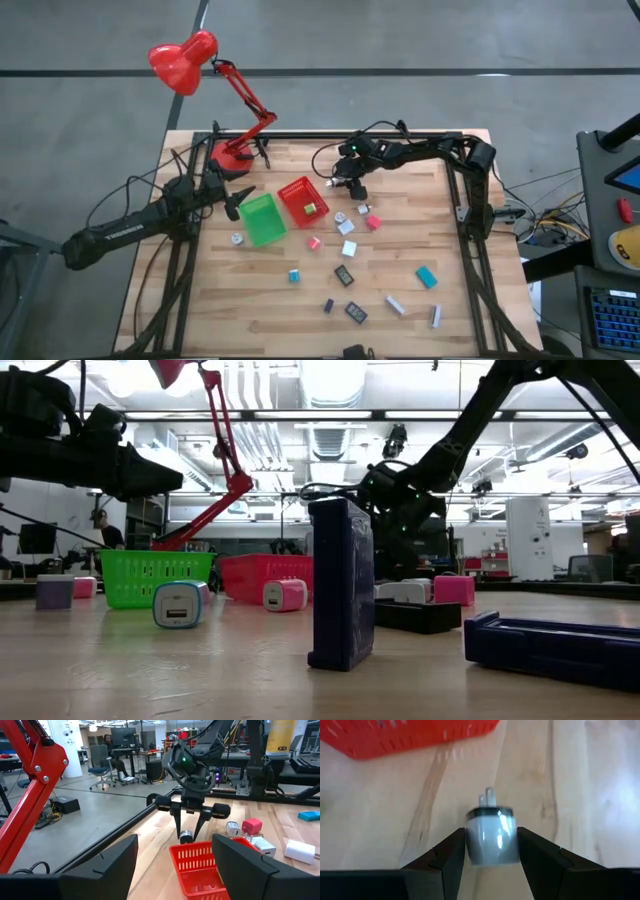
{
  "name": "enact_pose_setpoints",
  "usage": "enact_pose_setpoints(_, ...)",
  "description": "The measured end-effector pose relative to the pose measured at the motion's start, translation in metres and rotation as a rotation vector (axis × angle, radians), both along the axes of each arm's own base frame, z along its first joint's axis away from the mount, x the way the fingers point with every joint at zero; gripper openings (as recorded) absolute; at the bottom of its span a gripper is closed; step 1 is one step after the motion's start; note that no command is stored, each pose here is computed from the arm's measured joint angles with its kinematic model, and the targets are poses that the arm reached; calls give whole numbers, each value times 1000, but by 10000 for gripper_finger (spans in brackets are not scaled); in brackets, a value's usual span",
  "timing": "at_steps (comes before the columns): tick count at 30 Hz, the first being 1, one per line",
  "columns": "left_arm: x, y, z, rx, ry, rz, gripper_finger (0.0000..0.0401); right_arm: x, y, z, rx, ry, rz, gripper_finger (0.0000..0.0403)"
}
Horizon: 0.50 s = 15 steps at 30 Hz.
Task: Pick & Place Office items
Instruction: Put the top white black charger adapter into the red bin
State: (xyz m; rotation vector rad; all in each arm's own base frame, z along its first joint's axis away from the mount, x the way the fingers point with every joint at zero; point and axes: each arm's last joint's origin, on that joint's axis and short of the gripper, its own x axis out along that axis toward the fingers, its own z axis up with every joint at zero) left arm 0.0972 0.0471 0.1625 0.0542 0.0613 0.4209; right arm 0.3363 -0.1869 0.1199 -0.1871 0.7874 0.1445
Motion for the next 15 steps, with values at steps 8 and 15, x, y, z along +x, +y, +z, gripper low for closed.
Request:
enact_pose_setpoints(8,0,0,0,-1,2,0,257,1,0,5,20,12,-5,152)
enact_pose_setpoints(15,0,0,0,-1,1,0,257,1,0,5,39,25,-10,122)
